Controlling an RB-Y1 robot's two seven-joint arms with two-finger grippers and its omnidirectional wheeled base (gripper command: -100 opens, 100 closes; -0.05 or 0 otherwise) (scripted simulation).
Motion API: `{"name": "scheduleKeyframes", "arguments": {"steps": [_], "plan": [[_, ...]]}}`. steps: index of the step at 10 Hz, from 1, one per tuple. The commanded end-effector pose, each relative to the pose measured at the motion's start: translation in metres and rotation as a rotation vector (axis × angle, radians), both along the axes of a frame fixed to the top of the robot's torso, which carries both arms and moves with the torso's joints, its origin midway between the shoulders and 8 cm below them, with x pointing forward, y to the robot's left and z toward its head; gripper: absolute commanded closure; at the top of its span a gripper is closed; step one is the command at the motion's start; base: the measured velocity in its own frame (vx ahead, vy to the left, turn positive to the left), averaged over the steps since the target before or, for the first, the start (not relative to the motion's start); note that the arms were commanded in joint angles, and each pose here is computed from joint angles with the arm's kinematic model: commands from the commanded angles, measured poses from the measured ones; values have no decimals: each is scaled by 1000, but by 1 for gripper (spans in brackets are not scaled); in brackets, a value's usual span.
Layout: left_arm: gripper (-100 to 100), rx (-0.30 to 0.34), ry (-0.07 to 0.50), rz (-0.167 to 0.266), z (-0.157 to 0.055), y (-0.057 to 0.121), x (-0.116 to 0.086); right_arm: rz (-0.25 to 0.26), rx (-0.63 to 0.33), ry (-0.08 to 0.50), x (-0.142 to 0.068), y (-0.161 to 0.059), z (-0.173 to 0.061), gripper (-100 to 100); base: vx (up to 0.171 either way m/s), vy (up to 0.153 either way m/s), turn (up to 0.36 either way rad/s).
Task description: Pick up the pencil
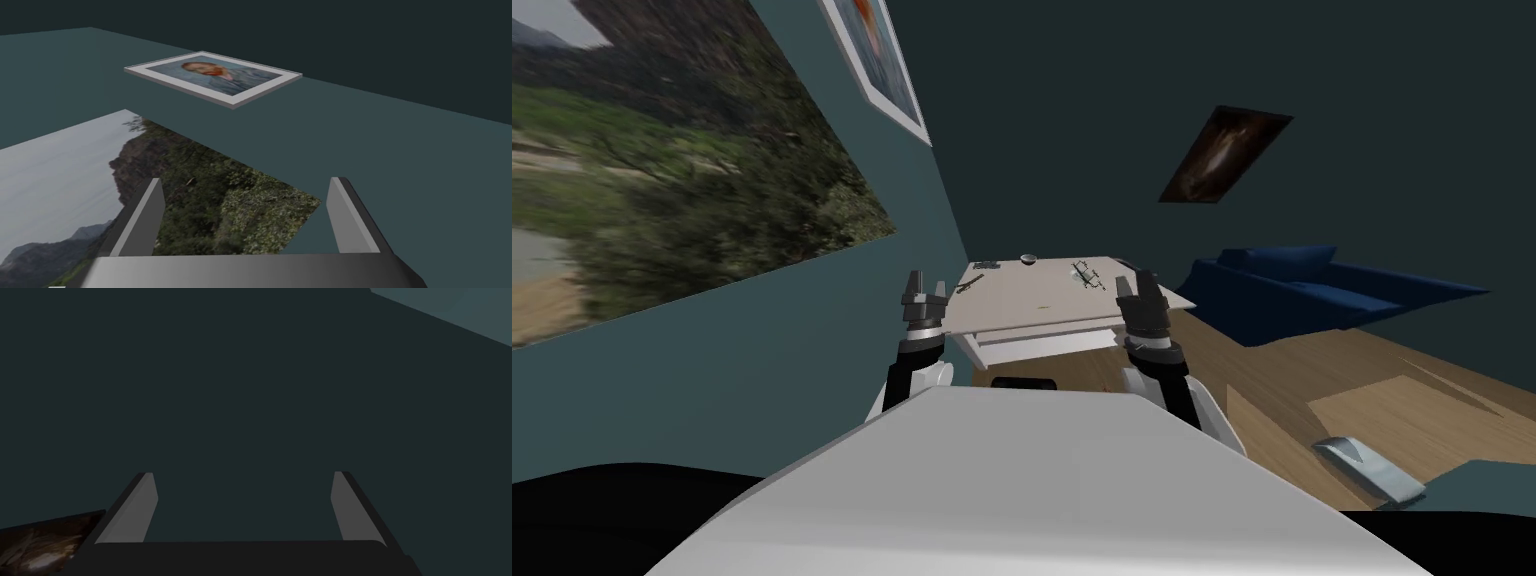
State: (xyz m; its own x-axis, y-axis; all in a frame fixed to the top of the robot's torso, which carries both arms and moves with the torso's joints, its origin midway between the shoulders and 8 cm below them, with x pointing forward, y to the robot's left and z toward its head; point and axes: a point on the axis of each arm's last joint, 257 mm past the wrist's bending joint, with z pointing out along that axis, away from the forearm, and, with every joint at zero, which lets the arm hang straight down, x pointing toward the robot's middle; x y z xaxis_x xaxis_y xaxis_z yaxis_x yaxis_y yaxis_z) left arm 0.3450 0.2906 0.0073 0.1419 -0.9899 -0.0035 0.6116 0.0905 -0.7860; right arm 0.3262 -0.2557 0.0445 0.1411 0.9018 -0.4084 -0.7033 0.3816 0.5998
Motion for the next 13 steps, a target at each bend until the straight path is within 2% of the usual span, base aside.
{"name": "scheduleKeyframes", "arguments": {"steps": [1,3,7,10,13], "plan": [[0,0,0,0,0,0,0,3,-83,21,4,5,-8,-100,3,-66,178],[0,0,0,0,0,0,0,8,-161,40,7,10,-17,-100,10,-96,240],[0,0,0,0,0,0,0,17,-383,98,16,17,-48,-100,13,-80,237],[0,0,0,0,0,0,0,29,-490,122,19,21,-63,-100,-8,-57,182],[0,0,0,0,0,0,0,46,-644,170,23,18,-91,-100,-4,-60,276]]}}
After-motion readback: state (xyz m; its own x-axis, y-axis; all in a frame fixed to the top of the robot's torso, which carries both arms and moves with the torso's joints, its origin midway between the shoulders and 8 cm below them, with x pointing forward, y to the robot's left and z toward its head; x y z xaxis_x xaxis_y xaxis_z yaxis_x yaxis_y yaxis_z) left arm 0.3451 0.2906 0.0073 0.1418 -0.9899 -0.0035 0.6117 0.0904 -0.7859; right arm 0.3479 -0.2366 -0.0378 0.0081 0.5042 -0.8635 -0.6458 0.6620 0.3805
